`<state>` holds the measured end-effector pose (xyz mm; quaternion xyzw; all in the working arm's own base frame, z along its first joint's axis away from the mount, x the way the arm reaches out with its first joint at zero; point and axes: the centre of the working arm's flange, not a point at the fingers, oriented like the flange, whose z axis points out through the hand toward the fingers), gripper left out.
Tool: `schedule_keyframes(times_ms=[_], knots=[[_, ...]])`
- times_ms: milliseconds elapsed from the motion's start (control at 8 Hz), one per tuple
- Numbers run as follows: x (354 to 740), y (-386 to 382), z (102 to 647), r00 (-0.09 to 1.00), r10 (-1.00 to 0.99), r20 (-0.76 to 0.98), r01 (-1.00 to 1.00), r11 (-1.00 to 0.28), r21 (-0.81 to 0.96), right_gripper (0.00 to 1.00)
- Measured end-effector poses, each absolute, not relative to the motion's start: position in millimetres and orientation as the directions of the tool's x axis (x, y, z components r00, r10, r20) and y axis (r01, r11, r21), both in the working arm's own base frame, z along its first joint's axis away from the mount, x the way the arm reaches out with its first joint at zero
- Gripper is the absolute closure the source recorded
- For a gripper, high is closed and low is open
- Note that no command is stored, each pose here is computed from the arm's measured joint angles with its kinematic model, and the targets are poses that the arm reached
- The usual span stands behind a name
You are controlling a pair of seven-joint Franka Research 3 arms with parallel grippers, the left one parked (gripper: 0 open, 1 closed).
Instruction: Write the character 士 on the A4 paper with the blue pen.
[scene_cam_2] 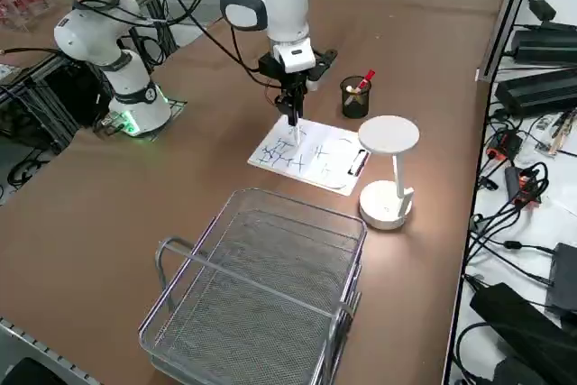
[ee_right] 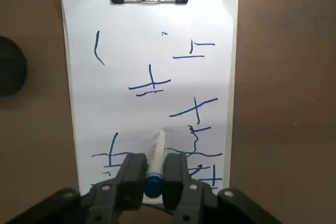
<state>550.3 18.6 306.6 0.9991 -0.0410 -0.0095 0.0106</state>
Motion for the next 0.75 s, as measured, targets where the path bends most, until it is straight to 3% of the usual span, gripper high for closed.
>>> schedule_keyframes(times_ms=[750], knots=[[546.7,18.5,299.7,0.996,-0.083,-0.025,-0.083,-0.996,0.023,0.79]])
